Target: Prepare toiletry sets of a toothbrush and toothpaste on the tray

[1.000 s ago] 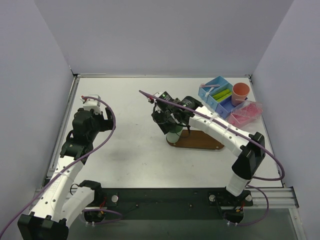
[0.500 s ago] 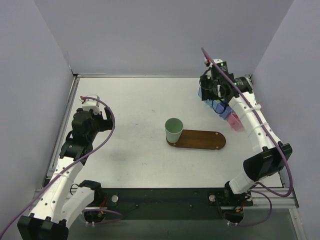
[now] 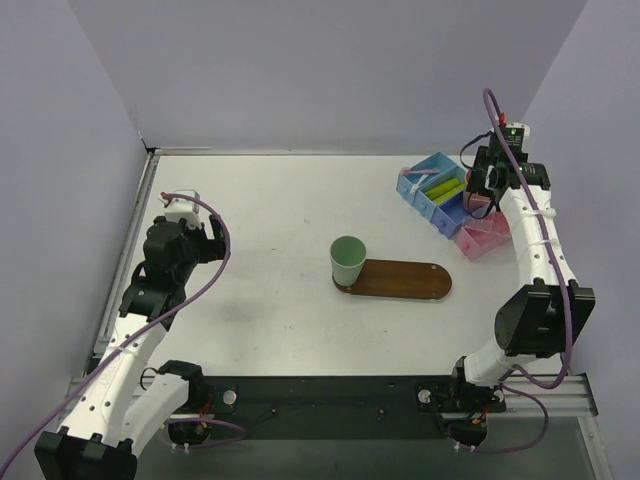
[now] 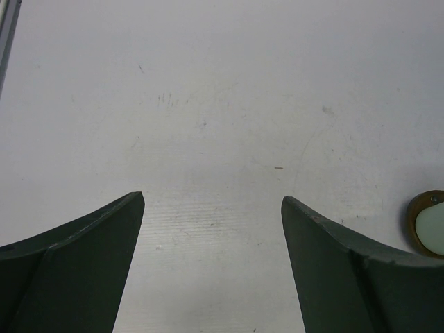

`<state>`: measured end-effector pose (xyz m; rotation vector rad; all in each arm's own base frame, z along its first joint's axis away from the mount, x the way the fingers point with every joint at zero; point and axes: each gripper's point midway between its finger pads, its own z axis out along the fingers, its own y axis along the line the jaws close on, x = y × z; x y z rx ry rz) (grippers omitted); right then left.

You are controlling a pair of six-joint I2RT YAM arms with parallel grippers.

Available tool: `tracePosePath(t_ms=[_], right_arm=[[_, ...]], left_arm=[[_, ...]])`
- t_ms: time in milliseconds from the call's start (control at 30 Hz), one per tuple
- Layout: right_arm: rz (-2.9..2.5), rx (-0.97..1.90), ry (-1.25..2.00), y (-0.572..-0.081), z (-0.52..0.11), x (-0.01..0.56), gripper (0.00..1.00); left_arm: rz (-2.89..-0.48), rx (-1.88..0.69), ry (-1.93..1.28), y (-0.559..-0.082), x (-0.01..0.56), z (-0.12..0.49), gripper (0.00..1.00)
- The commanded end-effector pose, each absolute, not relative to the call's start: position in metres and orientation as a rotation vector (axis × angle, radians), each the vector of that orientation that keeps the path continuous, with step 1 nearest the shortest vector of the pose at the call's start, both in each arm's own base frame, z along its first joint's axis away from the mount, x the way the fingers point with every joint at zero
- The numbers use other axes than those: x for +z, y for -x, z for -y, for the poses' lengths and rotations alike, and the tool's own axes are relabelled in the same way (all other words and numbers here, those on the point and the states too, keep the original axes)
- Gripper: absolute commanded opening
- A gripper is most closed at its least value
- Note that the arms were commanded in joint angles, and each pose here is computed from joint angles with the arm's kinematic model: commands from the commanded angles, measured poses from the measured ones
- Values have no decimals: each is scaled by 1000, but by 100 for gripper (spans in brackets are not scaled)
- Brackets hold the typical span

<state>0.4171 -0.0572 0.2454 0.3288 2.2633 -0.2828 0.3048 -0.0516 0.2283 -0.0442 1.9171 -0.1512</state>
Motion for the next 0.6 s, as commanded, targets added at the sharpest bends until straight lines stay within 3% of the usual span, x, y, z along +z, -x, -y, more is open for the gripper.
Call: tracePosePath(t_ms=[0,300,567], right_arm=[[-2220,-377,-348,-410,80,245,47],[-2379,-350,-349,-392,97,180,46],[-2423,-329,-334,-389,101,163,44]], left_arm=[[-1873,-165,32,-309,239,55,91],[-1899,-170,2,-310,232,63,91],[-1909,-162,2,-312,228,63,91]])
